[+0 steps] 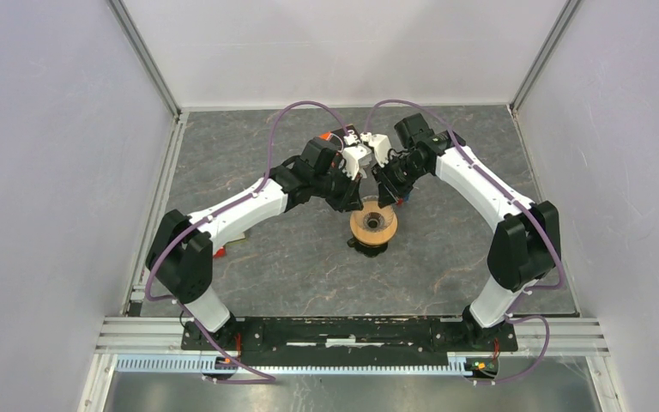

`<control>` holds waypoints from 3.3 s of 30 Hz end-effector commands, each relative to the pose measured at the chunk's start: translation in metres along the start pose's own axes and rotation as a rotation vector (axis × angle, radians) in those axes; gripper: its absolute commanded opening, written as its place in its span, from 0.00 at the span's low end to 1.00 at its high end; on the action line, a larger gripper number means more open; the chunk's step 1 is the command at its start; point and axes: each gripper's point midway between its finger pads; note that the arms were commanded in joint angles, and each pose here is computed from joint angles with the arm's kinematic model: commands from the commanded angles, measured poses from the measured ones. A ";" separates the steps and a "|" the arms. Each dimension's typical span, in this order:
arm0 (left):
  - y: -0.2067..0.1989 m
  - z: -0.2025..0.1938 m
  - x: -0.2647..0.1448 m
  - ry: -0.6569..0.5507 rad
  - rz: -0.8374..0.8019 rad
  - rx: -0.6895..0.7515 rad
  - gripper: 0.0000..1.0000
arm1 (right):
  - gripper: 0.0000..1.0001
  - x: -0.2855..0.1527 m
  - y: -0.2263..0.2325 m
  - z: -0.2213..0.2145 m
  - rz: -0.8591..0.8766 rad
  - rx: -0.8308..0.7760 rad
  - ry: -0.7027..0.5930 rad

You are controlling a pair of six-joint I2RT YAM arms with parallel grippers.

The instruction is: Place the coffee filter in the dripper

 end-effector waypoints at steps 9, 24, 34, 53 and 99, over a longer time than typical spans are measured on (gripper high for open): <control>0.013 -0.011 -0.004 0.057 0.082 -0.066 0.34 | 0.40 -0.015 0.011 0.033 -0.002 -0.203 -0.055; 0.000 0.014 -0.012 0.015 0.053 -0.037 0.56 | 0.46 -0.026 0.017 0.039 0.002 -0.221 -0.084; 0.003 0.005 -0.005 0.044 0.049 -0.054 0.46 | 0.36 -0.020 0.010 0.030 0.006 -0.199 -0.067; 0.005 -0.013 0.016 0.110 0.021 -0.176 0.02 | 0.00 0.007 0.015 0.003 0.045 -0.164 -0.059; -0.005 -0.016 0.009 0.104 0.055 -0.055 0.07 | 0.01 0.023 0.033 -0.007 0.041 -0.195 -0.233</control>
Point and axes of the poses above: each gripper's point midway between its finger pads, its own x axis out along the fingers, its own y axis along the line the jaws close on, z = x × y, and after that the axes turned 14 degrees about -x, right-handed
